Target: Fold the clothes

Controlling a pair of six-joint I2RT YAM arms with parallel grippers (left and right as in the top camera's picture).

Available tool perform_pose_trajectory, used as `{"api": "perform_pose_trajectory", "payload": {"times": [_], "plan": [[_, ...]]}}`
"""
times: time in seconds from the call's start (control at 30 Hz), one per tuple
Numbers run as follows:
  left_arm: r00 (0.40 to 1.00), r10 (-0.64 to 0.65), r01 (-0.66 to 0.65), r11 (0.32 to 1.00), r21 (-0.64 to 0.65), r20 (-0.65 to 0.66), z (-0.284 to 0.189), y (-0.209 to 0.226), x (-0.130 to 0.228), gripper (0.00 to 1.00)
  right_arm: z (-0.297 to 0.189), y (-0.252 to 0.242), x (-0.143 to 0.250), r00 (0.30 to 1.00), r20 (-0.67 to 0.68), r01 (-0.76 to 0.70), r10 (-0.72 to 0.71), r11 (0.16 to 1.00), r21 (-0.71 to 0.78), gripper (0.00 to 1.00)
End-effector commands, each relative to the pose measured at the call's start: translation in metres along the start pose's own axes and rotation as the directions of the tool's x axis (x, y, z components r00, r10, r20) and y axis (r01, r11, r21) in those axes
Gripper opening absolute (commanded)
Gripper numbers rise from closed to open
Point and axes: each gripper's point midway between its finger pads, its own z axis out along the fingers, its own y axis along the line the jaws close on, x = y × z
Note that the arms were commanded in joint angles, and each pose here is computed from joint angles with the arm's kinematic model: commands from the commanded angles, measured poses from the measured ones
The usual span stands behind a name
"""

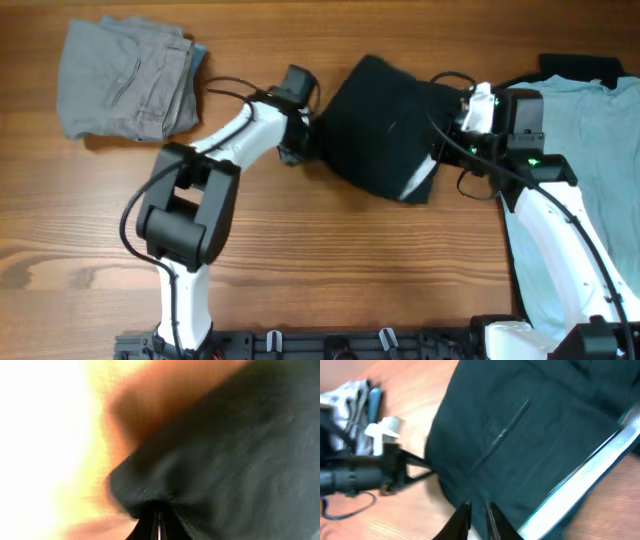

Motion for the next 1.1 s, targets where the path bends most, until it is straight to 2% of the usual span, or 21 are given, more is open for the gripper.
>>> {"api": "perform_pose_trajectory", "payload": {"times": [0.0, 0.07, 0.13, 0.2, 0.23, 0.3, 0.37, 0.43, 0.57, 0.7, 0.77, 0.9, 1.03, 1.07], "plan": [[0.987, 0.059, -0.063, 0.998, 0.02, 0.146, 0.003, 0.023, -0.067, 0.06, 0.026, -0.05, -0.013, 0.994, 0.074, -0.094, 0.079, 0.972, 0.217, 0.12], [0.969, 0.111, -0.128, 0.989, 0.068, 0.219, -0.025, 0.011, -0.102, 0.13, 0.053, -0.06, -0.005, 0.994, 0.037, -0.112, 0.107, 0.972, 0.207, 0.1], [0.964, 0.142, -0.174, 0.976, 0.129, 0.224, -0.051, -0.003, -0.117, 0.19, 0.079, -0.07, 0.012, 0.99, -0.032, -0.129, 0.138, 0.972, 0.198, 0.1], [0.979, 0.142, -0.172, 0.961, 0.218, 0.148, -0.067, -0.014, -0.108, 0.24, 0.097, -0.08, 0.028, 0.983, -0.087, -0.142, 0.162, 0.969, 0.204, 0.1], [0.992, 0.122, -0.119, 0.945, 0.306, 0.007, -0.074, -0.022, -0.079, 0.28, 0.11, -0.093, 0.045, 0.973, -0.134, -0.153, 0.187, 0.961, 0.231, 0.11], [0.988, 0.094, -0.055, 0.956, 0.29, -0.122, -0.07, -0.016, -0.049, 0.47, 0.118, -0.101, 0.058, 0.963, -0.17, -0.162, 0.209, 0.954, 0.251, 0.11], [0.974, 0.115, -0.062, 0.964, 0.259, -0.193, -0.059, -0.013, -0.023, 0.8, 0.124, -0.109, 0.071, 0.951, -0.205, -0.172, 0.231, 0.947, 0.272, 0.11], [0.959, 0.139, -0.078, 0.967, 0.243, -0.247, -0.041, -0.017, 0.005, 1.0, 0.125, -0.112, 0.078, 0.944, -0.223, -0.174, 0.242, 0.943, 0.284, 0.11], [0.955, 0.069, -0.003, 0.975, 0.224, -0.287, -0.008, -0.034, 0.037, 1.0, 0.125, -0.112, 0.079, 0.943, -0.228, -0.174, 0.243, 0.942, 0.286, 0.11], [0.961, -0.105, 0.155, 0.97, 0.186, -0.254, 0.015, -0.041, 0.039, 1.0, 0.123, -0.112, 0.083, 0.938, -0.242, -0.175, 0.25, 0.94, 0.294, 0.1], [0.967, -0.156, 0.188, 0.971, 0.15, -0.203, 0.023, -0.036, 0.033, 1.0, 0.123, -0.112, 0.083, 0.938, -0.242, -0.174, 0.249, 0.94, 0.293, 0.1], [0.985, -0.122, 0.145, 0.969, 0.199, -0.124, 0.034, -0.043, 0.021, 0.99, 0.123, -0.112, 0.083, 0.938, -0.242, -0.175, 0.25, 0.94, 0.293, 0.11], [0.996, -0.059, 0.077, 0.958, 0.275, -0.074, 0.057, -0.06, 0.015, 0.86, 0.123, -0.113, 0.083, 0.937, -0.244, -0.174, 0.25, 0.94, 0.294, 0.11], [0.996, -0.045, 0.064, 0.957, 0.281, -0.074, 0.069, -0.061, 0.018, 0.85, 0.123, -0.113, 0.084, 0.938, -0.249, -0.165, 0.242, 0.942, 0.293, 0.11]]}}
